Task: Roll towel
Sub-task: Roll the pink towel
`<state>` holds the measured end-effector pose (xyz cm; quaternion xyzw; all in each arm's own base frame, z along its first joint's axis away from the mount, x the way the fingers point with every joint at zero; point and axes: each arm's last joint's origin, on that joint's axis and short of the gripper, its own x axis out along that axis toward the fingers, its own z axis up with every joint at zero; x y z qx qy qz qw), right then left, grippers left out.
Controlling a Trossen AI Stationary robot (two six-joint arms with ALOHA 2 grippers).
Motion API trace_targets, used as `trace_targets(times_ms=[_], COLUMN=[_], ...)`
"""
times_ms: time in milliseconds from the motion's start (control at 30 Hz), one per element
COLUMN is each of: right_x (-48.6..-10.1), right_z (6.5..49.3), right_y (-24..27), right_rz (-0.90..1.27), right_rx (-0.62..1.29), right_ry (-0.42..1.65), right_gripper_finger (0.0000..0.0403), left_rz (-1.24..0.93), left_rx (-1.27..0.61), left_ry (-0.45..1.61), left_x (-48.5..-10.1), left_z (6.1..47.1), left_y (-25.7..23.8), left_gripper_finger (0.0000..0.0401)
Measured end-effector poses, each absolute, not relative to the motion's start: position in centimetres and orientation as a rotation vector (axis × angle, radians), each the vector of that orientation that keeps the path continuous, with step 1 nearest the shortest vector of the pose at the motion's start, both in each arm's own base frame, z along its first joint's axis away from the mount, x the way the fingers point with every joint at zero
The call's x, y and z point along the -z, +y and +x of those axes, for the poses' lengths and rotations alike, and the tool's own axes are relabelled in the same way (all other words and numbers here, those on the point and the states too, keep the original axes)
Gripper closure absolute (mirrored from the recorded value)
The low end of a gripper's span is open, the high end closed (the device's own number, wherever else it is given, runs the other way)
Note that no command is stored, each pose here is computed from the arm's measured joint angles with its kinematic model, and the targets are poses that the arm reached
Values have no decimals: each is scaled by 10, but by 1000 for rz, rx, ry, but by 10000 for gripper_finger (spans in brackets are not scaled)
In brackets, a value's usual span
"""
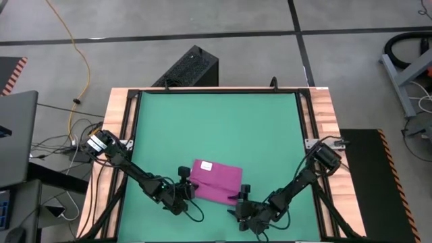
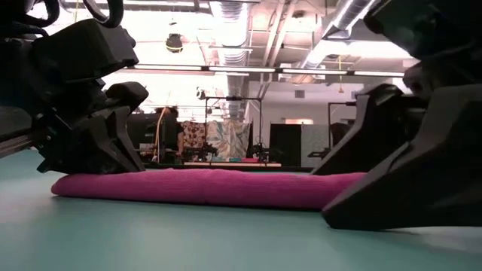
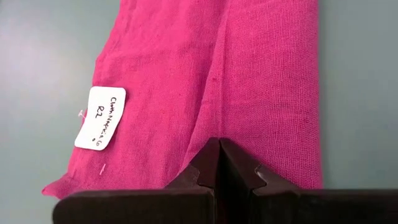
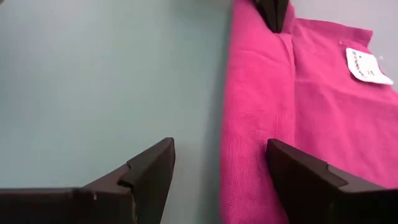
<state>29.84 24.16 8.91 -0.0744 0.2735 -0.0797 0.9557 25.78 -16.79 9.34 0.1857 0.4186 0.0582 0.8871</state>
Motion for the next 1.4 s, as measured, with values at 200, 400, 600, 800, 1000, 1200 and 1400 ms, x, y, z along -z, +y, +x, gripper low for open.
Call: trace_targets(times_ms=[200, 400, 600, 800, 1000, 1200, 1400], right_x=[-81, -75, -73, -72, -73, -84, -118], right_z=[294, 289, 291, 289, 288, 291, 297], right_y=[232, 225, 220, 217, 222, 227, 219], right_rz=[-53, -12, 62, 123, 162, 337, 530], right_rx=[253, 326, 371, 418, 404, 379, 298], right_ry=[642, 690, 697, 683, 661, 637, 678], right_gripper_finger=[122, 122, 160, 273, 385, 378, 384], left_rz=[391, 411, 427, 405, 356, 367, 424], left_rx=[-93, -78, -62, -50, -2, 17, 7], left_ry=[886, 895, 896, 871, 843, 779, 756], left_x=[-93, -92, -92, -100, -118, -140, -144], left_z=[258, 257, 258, 258, 255, 254, 254], left_y=[-168, -168, -168, -169, -170, -168, -167], left_gripper_finger=[401, 401, 401, 401, 401, 401, 401])
